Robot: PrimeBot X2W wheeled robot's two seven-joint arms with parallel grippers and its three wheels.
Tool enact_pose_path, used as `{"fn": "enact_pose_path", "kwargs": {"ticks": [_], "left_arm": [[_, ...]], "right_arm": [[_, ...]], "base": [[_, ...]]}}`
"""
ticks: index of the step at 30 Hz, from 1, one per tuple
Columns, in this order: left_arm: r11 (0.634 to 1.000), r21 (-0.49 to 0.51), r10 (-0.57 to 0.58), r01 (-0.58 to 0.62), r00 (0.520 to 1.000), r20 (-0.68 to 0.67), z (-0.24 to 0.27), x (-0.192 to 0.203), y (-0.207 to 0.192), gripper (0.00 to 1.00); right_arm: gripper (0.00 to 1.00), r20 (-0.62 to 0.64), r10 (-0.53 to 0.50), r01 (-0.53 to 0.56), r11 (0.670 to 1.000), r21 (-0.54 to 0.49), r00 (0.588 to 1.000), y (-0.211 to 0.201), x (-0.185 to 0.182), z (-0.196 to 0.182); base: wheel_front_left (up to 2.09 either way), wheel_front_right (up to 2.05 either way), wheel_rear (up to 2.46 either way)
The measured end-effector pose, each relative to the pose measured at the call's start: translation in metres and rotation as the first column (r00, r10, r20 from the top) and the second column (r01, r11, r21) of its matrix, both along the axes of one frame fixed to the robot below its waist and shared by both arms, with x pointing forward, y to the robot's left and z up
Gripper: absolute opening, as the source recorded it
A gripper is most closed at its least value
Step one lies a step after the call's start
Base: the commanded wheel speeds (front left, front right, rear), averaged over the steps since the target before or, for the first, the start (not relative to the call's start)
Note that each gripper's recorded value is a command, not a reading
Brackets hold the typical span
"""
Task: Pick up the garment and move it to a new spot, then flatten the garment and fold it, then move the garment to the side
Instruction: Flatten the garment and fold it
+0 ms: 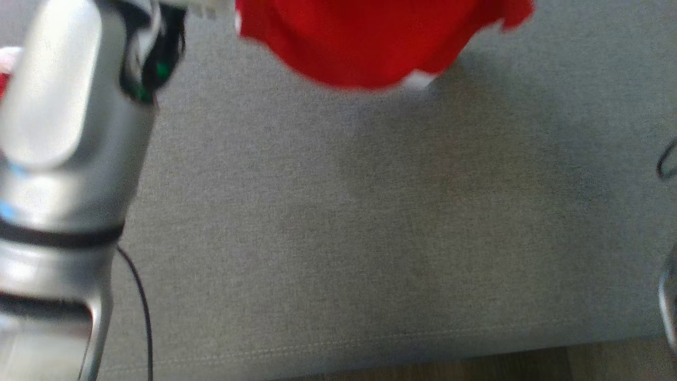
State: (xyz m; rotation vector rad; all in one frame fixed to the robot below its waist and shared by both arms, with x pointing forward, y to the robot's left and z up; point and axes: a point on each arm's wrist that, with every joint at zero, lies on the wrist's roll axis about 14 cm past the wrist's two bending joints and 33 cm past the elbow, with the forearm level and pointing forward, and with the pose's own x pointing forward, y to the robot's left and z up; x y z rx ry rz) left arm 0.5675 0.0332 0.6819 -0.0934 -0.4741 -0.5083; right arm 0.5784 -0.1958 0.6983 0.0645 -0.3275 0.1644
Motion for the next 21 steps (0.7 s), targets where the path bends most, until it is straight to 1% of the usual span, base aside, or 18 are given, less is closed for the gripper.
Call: {"fn": "enact_pose_path", "kwargs": {"ticks": [4, 7, 9, 10, 13, 14, 15, 16, 18, 21], "left_arm": [[0.998, 0.023, 0.055, -0.054, 0.998, -0.026, -0.003, 0.034, 0.007, 0.00], [0.996, 0.041, 0.082, -0.081, 0.996, -0.023, 0.005, 0.050, 0.010, 0.00], [0.994, 0.054, 0.098, -0.096, 0.995, -0.032, 0.008, 0.058, 0.010, 0.00], [0.994, 0.051, 0.103, -0.101, 0.994, -0.045, 0.007, 0.061, 0.010, 0.00], [0.991, 0.067, 0.120, -0.113, 0.988, -0.101, -0.013, 0.069, 0.011, 0.00], [0.987, 0.115, 0.133, -0.116, 0.978, -0.161, -0.043, 0.071, 0.011, 0.00], [0.983, 0.141, 0.146, -0.119, 0.968, -0.203, -0.062, 0.071, 0.013, 0.00], [0.983, 0.141, 0.146, -0.119, 0.968, -0.203, -0.062, 0.071, 0.013, 0.00], [0.979, 0.166, 0.166, -0.120, 0.938, -0.304, -0.105, 0.067, 0.017, 0.00], [0.974, 0.187, 0.204, -0.130, 0.863, -0.463, -0.170, 0.053, 0.029, 0.00]], "right_arm": [[0.00, 0.032, 0.010, -0.010, 1.000, -0.002, 0.999, 0.012, 0.033, 0.014], [0.00, 0.069, 0.012, -0.014, 0.999, 0.030, 0.998, 0.020, 0.047, 0.027], [0.00, 0.056, 0.021, -0.023, 0.999, 0.034, 0.998, 0.030, 0.055, 0.024], [0.00, 0.033, 0.025, -0.026, 0.999, 0.030, 0.999, 0.035, 0.059, 0.017], [0.00, -0.117, 0.042, -0.040, 0.999, 0.013, 0.992, 0.049, 0.070, -0.034], [0.00, -0.233, 0.049, -0.048, 0.999, 0.007, 0.971, 0.057, 0.071, -0.076], [0.00, -0.288, 0.050, -0.050, 0.999, 0.007, 0.956, 0.059, 0.069, -0.097], [0.00, -0.288, 0.050, -0.050, 0.999, 0.007, 0.956, 0.059, 0.069, -0.097], [0.00, -0.377, 0.048, -0.043, 0.999, 0.020, 0.925, 0.059, 0.064, -0.132], [0.00, -0.484, 0.039, -0.025, 0.999, 0.036, 0.874, 0.056, 0.053, -0.177]], "base": [[0.00, 0.00, 0.00], [0.00, 0.00, 0.00], [0.00, 0.00, 0.00], [0.00, 0.00, 0.00], [0.00, 0.00, 0.00], [0.00, 0.00, 0.00], [0.00, 0.00, 0.00], [0.00, 0.00, 0.00], [0.00, 0.00, 0.00], [0.00, 0.00, 0.00]]}}
